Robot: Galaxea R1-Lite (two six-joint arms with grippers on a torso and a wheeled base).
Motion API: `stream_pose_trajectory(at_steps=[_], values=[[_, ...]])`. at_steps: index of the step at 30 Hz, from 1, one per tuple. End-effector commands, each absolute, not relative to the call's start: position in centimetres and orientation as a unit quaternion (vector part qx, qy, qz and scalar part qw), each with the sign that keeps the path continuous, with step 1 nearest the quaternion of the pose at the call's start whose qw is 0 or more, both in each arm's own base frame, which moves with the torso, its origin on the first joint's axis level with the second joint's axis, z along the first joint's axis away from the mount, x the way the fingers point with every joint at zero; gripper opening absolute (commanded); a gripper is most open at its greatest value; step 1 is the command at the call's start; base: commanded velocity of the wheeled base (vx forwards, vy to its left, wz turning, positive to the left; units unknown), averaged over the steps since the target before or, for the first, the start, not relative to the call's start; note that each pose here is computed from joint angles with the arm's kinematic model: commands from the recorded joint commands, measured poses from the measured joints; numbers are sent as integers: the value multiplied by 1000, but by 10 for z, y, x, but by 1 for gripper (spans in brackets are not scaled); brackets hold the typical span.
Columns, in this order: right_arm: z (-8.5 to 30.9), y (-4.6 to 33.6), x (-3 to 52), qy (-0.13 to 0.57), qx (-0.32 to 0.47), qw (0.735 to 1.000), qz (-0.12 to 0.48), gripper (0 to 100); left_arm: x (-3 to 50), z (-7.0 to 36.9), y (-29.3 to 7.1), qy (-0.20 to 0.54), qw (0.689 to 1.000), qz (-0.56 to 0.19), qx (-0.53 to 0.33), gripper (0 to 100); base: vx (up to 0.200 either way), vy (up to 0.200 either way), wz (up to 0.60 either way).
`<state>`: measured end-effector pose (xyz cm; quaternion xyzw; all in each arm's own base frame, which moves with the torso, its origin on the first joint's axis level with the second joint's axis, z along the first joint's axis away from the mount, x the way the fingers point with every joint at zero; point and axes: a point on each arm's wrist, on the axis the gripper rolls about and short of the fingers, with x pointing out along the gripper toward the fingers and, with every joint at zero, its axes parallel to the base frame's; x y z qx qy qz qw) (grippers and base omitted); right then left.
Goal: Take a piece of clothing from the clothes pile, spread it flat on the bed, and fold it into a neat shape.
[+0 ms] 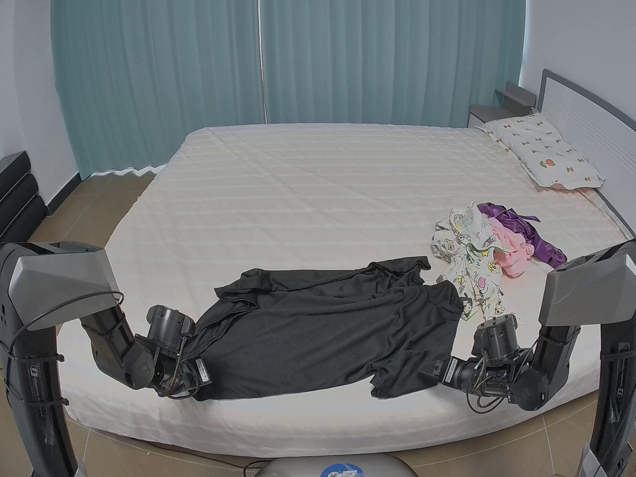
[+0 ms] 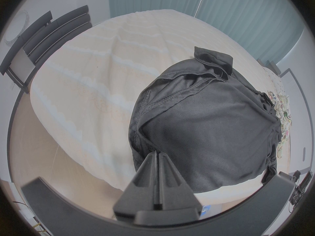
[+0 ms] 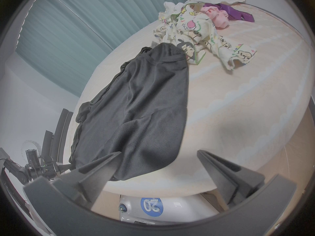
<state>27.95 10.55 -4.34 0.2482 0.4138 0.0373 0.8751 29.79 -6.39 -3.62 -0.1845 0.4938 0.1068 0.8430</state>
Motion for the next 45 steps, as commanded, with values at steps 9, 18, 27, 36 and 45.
stream_pose_trajectory(at_steps=[9,18,27,36,45], values=[[-44,102,276,416,234,878,24,0,293,-36,-59,498,839,112,-189,0,0,0,0],[-27,70,258,417,221,881,12,0,293,-26,-56,489,843,109,-197,0,0,0,0],[-50,94,287,414,211,884,38,100,292,-29,-56,493,841,107,-197,0,0,0,0],[-64,114,310,407,205,889,52,0,292,-29,-56,495,839,103,-202,0,0,0,0],[-60,112,302,423,195,884,46,0,292,-30,-56,496,838,103,-200,0,0,0,0]])
